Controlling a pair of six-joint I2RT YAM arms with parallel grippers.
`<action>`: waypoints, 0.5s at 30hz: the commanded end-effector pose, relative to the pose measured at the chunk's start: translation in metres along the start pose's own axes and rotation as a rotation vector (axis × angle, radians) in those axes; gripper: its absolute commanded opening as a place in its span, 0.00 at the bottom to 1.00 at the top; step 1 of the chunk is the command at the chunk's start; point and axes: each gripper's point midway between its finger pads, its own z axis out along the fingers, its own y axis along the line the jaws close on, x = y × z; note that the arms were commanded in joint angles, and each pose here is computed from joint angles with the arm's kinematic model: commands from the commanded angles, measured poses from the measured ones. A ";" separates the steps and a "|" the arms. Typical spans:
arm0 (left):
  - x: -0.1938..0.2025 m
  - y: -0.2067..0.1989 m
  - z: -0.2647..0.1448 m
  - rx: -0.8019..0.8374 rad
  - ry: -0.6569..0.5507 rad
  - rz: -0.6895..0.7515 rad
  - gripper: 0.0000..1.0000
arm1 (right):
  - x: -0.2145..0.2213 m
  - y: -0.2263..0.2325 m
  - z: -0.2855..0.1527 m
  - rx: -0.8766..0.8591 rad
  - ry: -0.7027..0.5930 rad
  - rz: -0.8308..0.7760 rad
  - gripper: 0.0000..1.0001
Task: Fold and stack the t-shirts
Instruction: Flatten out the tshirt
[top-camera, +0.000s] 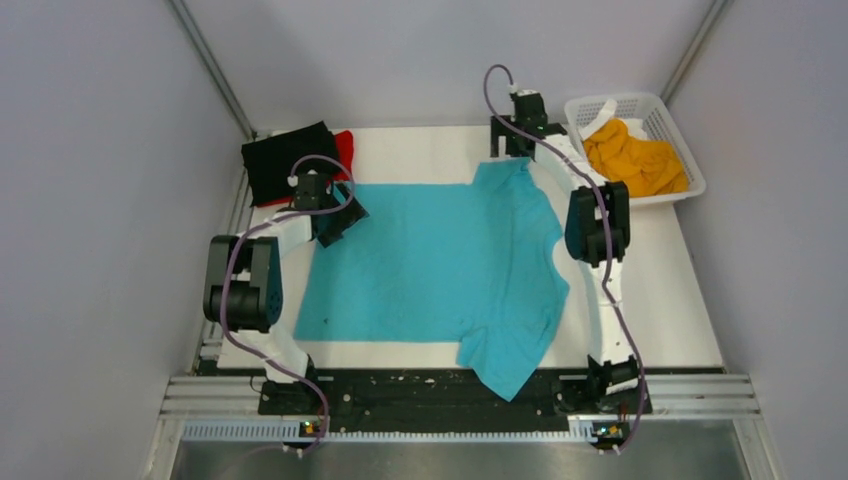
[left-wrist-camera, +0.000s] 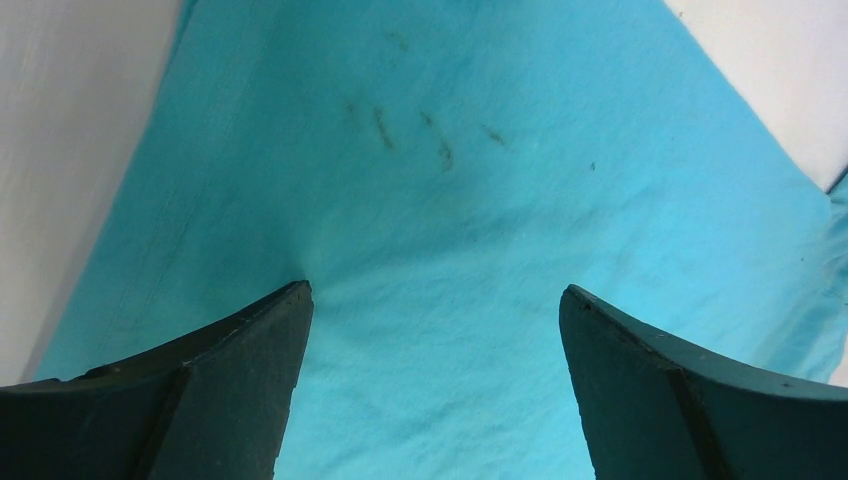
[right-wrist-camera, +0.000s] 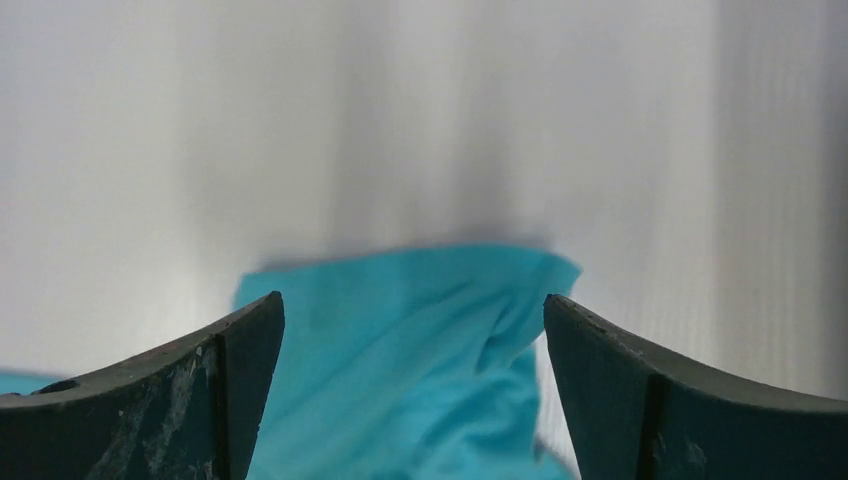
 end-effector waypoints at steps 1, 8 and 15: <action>-0.014 -0.014 -0.030 0.023 -0.026 0.011 0.98 | -0.060 0.049 -0.096 -0.041 -0.163 -0.103 0.99; 0.009 -0.021 -0.046 0.042 0.009 0.057 0.98 | 0.023 0.068 -0.152 -0.071 -0.117 -0.041 0.99; 0.042 -0.006 -0.046 0.022 0.052 0.075 0.98 | 0.130 0.048 -0.185 -0.128 -0.072 0.146 0.99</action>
